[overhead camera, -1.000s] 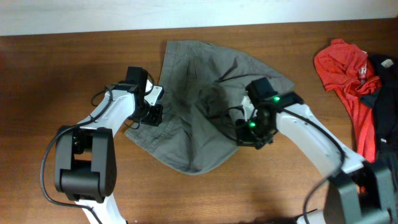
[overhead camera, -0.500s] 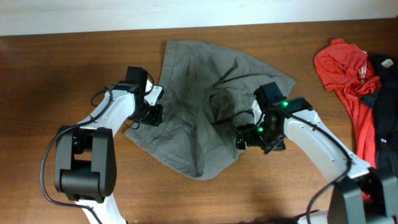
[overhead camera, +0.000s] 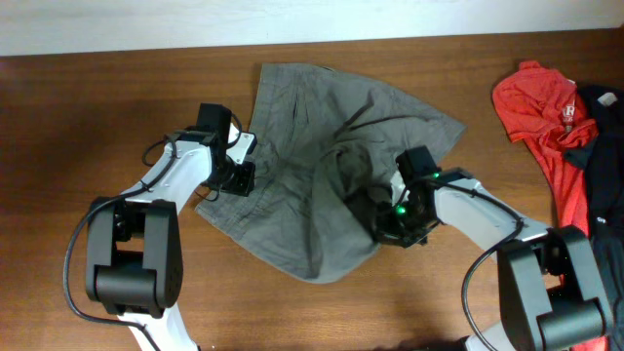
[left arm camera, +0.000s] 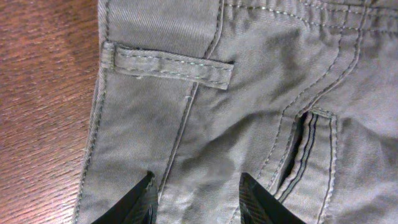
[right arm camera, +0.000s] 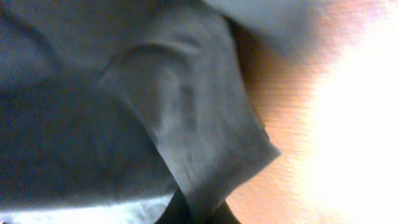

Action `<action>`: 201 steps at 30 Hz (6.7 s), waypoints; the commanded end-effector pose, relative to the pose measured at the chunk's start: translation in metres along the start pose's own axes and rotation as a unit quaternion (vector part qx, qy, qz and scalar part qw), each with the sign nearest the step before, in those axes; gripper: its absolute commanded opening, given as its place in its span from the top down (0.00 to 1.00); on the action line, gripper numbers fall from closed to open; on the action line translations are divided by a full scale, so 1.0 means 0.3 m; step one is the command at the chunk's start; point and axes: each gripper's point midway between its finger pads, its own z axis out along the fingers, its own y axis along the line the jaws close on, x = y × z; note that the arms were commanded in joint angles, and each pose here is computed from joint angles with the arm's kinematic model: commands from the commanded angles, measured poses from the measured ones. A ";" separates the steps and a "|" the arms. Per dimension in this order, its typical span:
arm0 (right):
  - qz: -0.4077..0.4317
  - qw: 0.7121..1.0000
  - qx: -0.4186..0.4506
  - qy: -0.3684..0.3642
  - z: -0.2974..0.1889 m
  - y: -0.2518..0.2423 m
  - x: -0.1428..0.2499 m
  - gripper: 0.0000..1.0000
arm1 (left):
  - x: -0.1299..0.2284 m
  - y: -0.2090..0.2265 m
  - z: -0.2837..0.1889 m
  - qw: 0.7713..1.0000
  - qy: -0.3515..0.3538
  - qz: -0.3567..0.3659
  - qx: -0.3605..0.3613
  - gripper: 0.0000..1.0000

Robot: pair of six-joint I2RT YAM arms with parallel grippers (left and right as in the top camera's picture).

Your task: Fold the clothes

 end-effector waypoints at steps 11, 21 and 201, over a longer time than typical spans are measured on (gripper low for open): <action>0.003 0.993 0.117 0.008 -0.434 -0.078 0.327 0.96 | 0.007 -0.002 0.012 1.000 0.005 0.008 -0.001 0.52; -0.035 0.987 0.147 0.060 -0.404 -0.046 0.441 0.46 | 0.010 -0.002 0.012 1.000 0.007 0.007 -0.001 0.51; 0.144 0.981 0.113 -0.058 -0.285 -0.281 0.226 0.96 | 0.406 0.229 -0.277 0.949 0.125 -0.287 -0.037 0.47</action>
